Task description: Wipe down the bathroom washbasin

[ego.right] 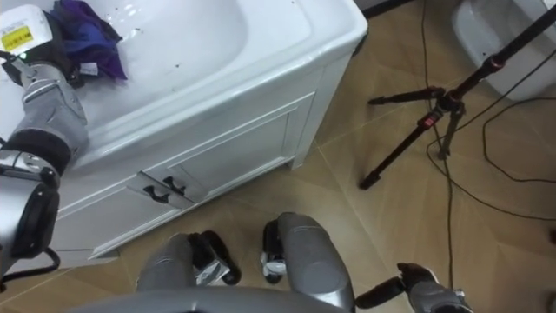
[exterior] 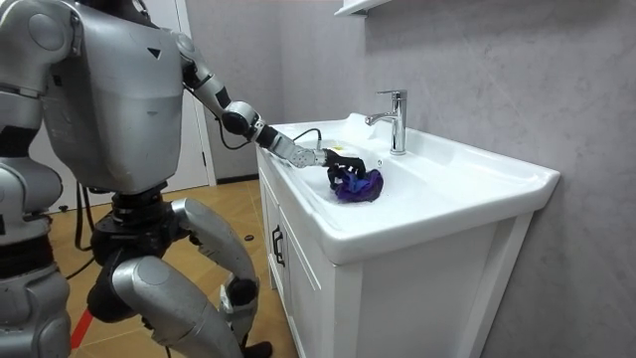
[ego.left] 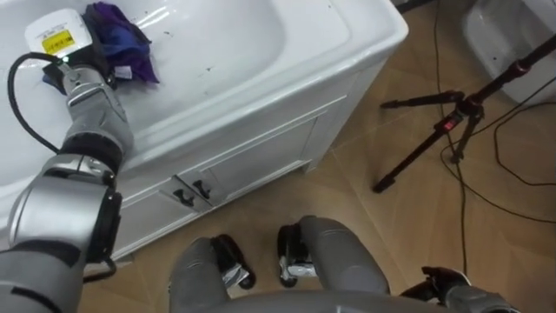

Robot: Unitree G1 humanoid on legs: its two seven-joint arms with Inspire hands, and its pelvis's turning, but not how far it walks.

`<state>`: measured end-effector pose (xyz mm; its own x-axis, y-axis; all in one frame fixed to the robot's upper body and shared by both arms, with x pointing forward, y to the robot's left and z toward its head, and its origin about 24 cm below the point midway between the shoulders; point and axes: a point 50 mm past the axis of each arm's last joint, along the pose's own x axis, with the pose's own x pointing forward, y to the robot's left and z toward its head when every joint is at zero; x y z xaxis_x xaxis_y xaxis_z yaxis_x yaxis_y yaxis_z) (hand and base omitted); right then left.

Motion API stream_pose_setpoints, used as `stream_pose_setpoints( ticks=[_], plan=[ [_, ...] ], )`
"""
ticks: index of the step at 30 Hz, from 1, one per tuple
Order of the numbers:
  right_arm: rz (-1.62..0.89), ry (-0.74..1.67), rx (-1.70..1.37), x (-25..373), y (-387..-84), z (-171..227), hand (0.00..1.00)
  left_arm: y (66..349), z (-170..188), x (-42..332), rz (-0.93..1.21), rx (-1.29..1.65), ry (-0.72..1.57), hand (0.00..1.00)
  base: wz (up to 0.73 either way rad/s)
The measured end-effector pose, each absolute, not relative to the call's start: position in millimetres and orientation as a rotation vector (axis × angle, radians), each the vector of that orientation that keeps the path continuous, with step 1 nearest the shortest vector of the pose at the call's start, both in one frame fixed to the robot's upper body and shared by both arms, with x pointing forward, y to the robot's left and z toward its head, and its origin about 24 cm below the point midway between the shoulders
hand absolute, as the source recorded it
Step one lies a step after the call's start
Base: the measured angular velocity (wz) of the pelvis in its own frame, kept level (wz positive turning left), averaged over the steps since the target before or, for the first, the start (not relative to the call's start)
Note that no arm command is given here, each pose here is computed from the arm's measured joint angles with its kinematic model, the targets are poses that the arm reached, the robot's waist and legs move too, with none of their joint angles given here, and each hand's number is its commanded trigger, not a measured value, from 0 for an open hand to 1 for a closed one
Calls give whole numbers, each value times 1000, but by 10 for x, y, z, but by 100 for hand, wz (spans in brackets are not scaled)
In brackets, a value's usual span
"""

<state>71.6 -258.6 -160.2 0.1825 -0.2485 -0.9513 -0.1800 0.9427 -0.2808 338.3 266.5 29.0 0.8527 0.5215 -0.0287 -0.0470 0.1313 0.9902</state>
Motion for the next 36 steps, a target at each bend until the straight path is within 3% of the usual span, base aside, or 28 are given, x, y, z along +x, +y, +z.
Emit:
stream_pose_setpoints(
  ticks=[21,36],
  plan=[
    [-40,1388,-364,693,-2656,-1585,0,2158,466,3639,270,1279,224,100,-4],
    [-46,1382,-379,710,-2732,-1558,0,1960,500,3700,237,1141,194,100,7]
  ],
)
